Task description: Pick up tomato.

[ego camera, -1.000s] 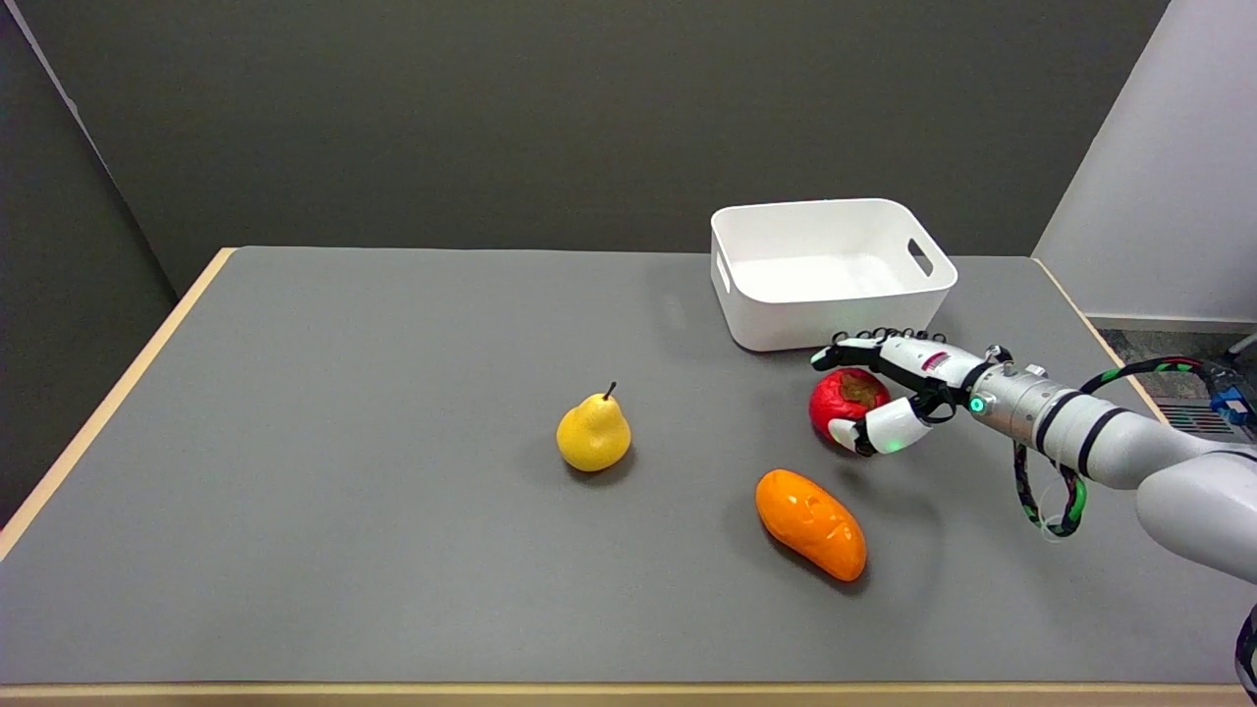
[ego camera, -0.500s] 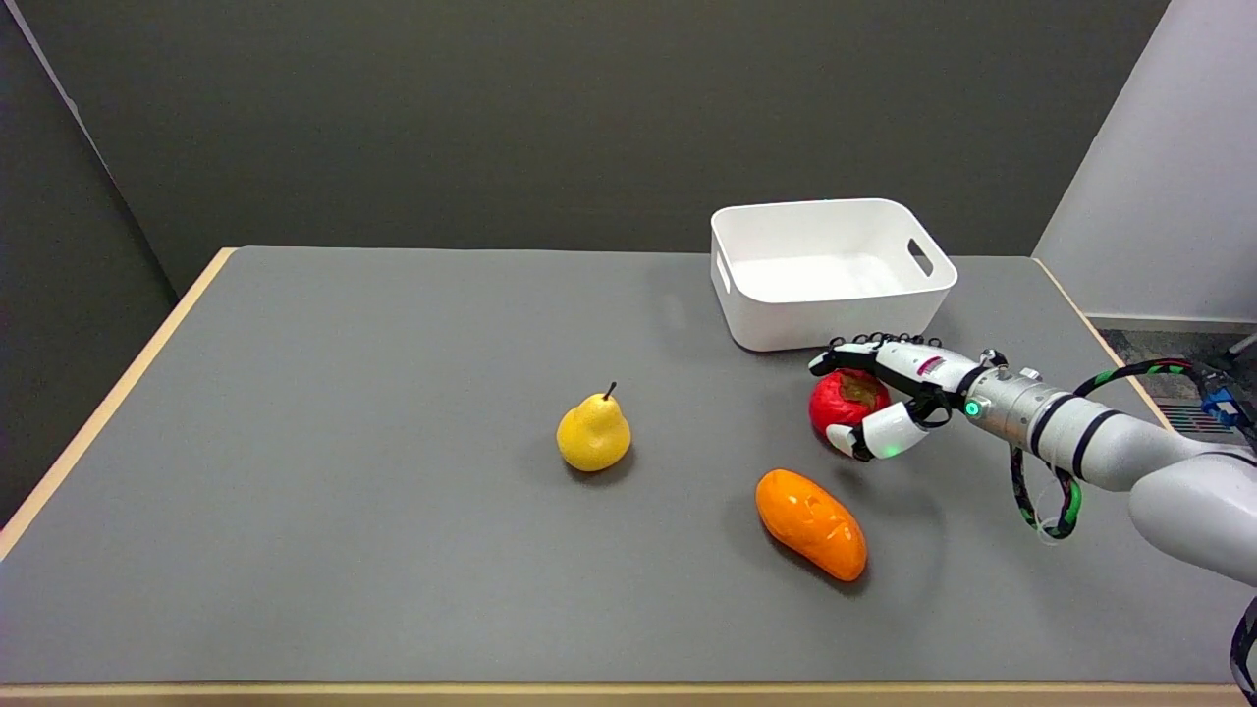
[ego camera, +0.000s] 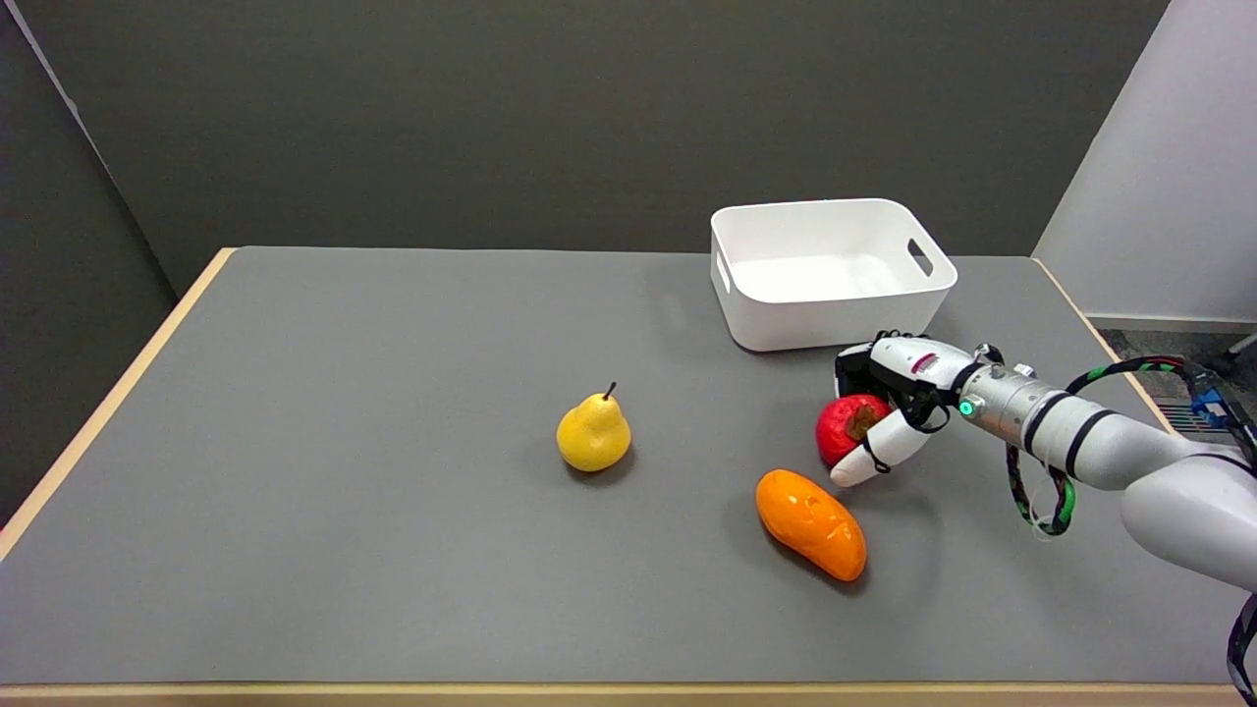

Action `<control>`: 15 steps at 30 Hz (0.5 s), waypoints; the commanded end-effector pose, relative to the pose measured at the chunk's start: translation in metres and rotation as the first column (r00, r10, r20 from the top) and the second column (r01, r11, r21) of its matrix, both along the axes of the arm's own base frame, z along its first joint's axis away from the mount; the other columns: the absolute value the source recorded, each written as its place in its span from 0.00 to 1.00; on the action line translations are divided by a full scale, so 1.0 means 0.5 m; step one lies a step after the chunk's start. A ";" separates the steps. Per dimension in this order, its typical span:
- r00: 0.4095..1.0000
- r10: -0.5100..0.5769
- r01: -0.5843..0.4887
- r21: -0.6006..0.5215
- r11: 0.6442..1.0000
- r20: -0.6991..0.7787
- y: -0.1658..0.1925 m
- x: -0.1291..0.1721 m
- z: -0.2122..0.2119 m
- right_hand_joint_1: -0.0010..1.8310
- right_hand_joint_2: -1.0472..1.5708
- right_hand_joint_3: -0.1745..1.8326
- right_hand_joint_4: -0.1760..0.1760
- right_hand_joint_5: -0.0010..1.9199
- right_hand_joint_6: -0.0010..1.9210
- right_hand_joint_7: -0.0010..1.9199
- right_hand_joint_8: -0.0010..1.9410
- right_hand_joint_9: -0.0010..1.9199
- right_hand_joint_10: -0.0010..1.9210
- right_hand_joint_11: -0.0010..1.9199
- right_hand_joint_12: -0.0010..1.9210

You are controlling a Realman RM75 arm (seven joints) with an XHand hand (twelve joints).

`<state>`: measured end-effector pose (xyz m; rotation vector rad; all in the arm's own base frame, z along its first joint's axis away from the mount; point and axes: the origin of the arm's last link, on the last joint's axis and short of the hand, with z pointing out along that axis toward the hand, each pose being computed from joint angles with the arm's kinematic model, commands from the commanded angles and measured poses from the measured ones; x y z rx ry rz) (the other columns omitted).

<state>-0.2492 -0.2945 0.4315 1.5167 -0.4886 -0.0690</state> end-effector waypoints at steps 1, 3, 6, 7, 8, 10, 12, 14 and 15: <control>0.981 0.174 -0.171 0.041 0.984 -0.081 -0.016 0.052 -0.006 0.73 0.83 0.20 0.12 0.33 0.84 0.43 0.65 0.37 0.75 0.40 0.95; 0.969 0.234 -0.233 0.030 0.972 -0.077 -0.020 0.077 0.000 0.73 0.82 0.22 0.12 0.32 0.83 0.44 0.66 0.37 0.75 0.41 0.95; 0.940 0.331 -0.330 0.021 0.944 -0.081 -0.023 0.124 0.007 0.73 0.81 0.24 0.13 0.33 0.83 0.44 0.67 0.38 0.75 0.43 0.95; 0.923 0.374 -0.373 0.019 0.927 -0.089 -0.025 0.147 0.011 0.73 0.82 0.23 0.12 0.32 0.82 0.43 0.67 0.39 0.76 0.43 0.95; 0.914 0.394 -0.395 0.019 0.919 -0.094 -0.025 0.158 0.013 0.73 0.82 0.23 0.12 0.31 0.81 0.43 0.67 0.41 0.77 0.44 0.94; 0.873 0.477 -0.477 0.024 0.878 -0.106 -0.025 0.203 0.014 0.73 0.80 0.26 0.09 0.33 0.82 0.45 0.66 0.38 0.75 0.42 0.96; 0.827 0.551 -0.552 0.028 0.834 -0.112 -0.021 0.245 0.014 0.73 0.81 0.24 0.11 0.31 0.81 0.43 0.67 0.40 0.77 0.44 0.95; 0.781 0.614 -0.615 0.033 0.788 -0.116 -0.015 0.283 0.014 0.73 0.82 0.23 0.11 0.31 0.81 0.43 0.67 0.41 0.77 0.44 0.95; 0.747 0.654 -0.654 0.037 0.755 -0.119 -0.009 0.308 0.014 0.73 0.81 0.24 0.11 0.31 0.81 0.43 0.67 0.41 0.77 0.44 0.95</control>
